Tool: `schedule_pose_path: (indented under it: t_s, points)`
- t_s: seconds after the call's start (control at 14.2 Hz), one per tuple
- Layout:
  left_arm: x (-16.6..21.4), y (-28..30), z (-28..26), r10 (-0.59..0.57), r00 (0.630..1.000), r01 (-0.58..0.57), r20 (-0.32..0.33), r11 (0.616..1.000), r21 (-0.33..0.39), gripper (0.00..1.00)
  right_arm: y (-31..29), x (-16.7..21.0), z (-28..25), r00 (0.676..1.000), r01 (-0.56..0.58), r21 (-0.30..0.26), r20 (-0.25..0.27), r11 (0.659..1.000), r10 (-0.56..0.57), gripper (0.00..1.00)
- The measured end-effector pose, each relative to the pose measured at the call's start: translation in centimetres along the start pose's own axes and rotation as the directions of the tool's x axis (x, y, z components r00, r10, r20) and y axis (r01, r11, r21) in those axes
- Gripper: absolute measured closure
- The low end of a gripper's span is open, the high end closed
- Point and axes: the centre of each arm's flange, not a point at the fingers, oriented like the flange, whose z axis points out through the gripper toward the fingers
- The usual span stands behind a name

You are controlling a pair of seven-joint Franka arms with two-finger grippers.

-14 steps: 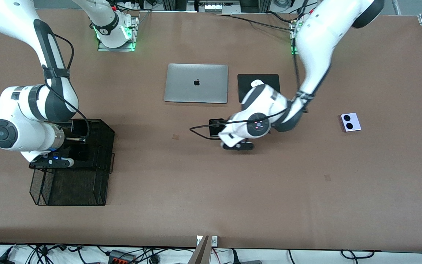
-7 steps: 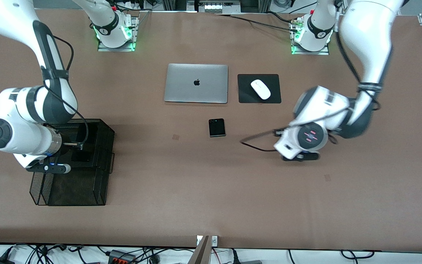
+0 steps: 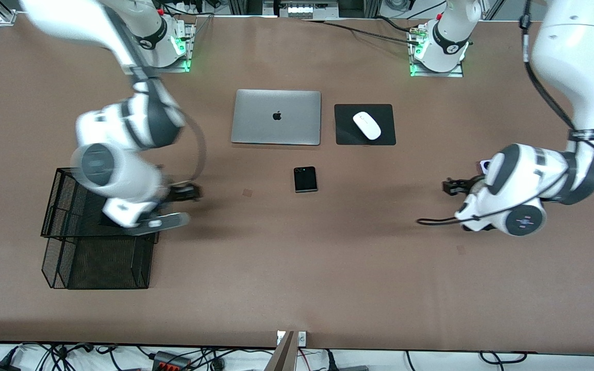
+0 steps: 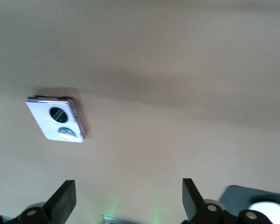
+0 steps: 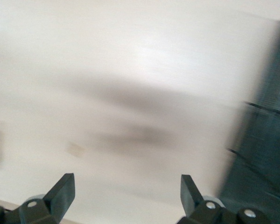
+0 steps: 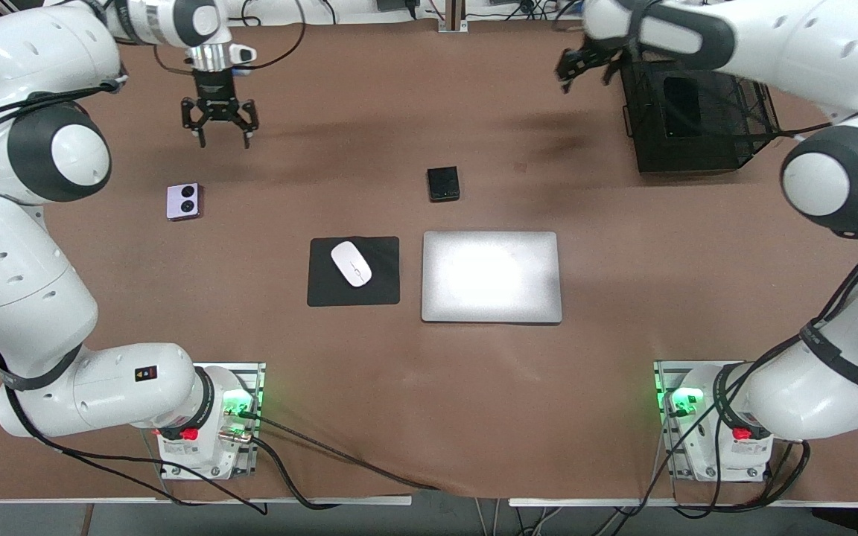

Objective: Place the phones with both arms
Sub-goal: 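Grasp the flip phone with the right gripper while the left gripper grasps the white phone, then carry the flip phone to the basket while the left gripper sets down the white phone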

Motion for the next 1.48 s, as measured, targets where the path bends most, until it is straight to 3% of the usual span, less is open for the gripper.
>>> schedule_pose_path:
  t_s: [0.28, 0.49, 0.7, 1.2, 1.48]
  points:
    - [1.7, -8.6, 6.4, 0.033, 0.999, -0.035, -0.021, 0.995, -0.088, 0.0, -11.9, -0.7, 6.3, 0.997, -0.049, 0.071, -0.053, 0.996, 0.053, 0.0]
    - [0.9, -12.5, 10.0, 0.018, 0.992, -0.026, -0.128, 0.998, -0.065, 0.0, -18.4, -2.3, 10.0, 0.99, -0.109, 0.102, -0.083, 0.989, 0.117, 0.0]
    - [-0.1, -15.2, 13.4, 0.021, 0.976, -0.043, -0.218, 0.995, -0.094, 0.0, -22.4, -3.7, 13.8, 0.98, -0.16, 0.122, -0.1, 0.98, 0.172, 0.0]
    - [-0.6, -15.0, 13.7, 0.03, 0.968, -0.061, -0.251, 0.991, -0.115, 0.0, -26.4, -5.1, 17.7, 0.973, -0.181, 0.072, -0.132, 0.981, 0.189, 0.0]
    - [-0.7, -14.8, 14.7, 0.013, 0.973, -0.049, -0.229, 0.987, -0.152, 0.0, -27.0, -5.3, 17.8, 0.973, -0.18, 0.073, -0.133, 0.981, 0.189, 0.0]
